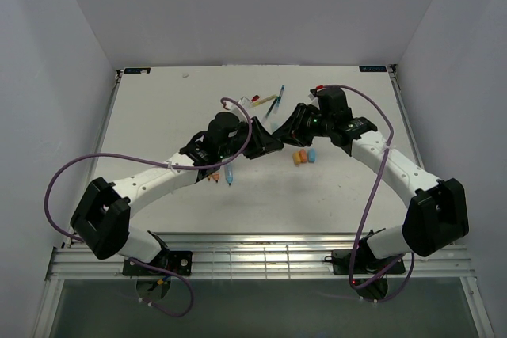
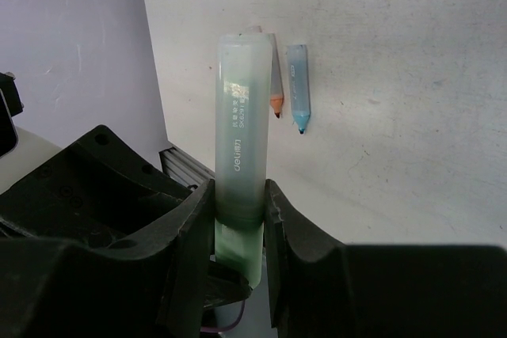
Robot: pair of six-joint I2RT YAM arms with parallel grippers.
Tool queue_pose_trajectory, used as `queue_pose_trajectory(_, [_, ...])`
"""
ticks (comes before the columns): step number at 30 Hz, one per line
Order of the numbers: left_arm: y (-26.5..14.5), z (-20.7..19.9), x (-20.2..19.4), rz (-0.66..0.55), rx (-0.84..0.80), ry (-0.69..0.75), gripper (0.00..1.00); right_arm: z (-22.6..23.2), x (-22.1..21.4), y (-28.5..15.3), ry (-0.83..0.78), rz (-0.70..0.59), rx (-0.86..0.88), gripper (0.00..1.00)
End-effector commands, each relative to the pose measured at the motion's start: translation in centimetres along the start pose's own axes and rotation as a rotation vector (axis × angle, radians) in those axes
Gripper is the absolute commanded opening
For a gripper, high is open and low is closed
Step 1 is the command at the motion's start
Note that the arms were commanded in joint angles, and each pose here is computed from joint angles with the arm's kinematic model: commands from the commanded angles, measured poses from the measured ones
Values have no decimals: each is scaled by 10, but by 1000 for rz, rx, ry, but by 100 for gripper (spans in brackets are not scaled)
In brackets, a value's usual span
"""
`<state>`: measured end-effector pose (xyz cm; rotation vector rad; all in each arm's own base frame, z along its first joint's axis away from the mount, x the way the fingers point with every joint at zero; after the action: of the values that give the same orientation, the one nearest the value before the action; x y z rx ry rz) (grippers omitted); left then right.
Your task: Open the pen caps
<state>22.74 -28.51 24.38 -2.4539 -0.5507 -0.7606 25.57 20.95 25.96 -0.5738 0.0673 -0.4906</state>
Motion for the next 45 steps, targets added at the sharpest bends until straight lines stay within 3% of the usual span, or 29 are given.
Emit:
queue_pose_trajectory(1, [-6,-12,2,-3,-74,-6,36,14,-7,-7,-29,21,82,8])
queue_pose_trajectory(5, [-9,-12,-1,6,-79,-6,27,14,-6,-5,-64,39,78,10])
queue_pose_trajectory(9, [-14,-12,-3,27,-75,17,21,14,-3,-4,-115,54,40,30])
queue_pose_trajectory(12, [-17,-10,-7,68,-63,52,14,15,-1,-4,-147,54,13,38])
queue_pose_trajectory(23, [-22,-8,-12,116,-55,92,0,14,2,1,-163,60,-15,43])
queue_pose_trajectory(28, [-19,-7,-13,161,-30,86,0,15,2,6,-170,63,-37,44])
queue_pose_trajectory(32, [-20,-8,-12,163,-7,84,0,11,0,11,-170,61,-96,33])
queue_pose_trajectory(33, [-20,-9,-11,162,-4,82,0,11,-1,12,-171,64,-104,23])
queue_pose_trajectory(36, [-21,-10,-11,165,-11,78,0,6,-2,14,-163,56,-141,8])
queue_pose_trajectory(45, [-29,-9,-23,220,-61,75,0,19,18,15,-180,-32,-126,8])
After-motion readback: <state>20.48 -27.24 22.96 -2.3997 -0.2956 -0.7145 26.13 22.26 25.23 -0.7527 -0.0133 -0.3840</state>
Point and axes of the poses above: each gripper's point midway between its finger pads, its own y axis out along the fingers, its own z axis along the line the jaws close on, x = y × z, the point moved 9 cm from there along -y, back along the fingers, and after that the axes turned 13 degrees about y, right-handed, at the moved point
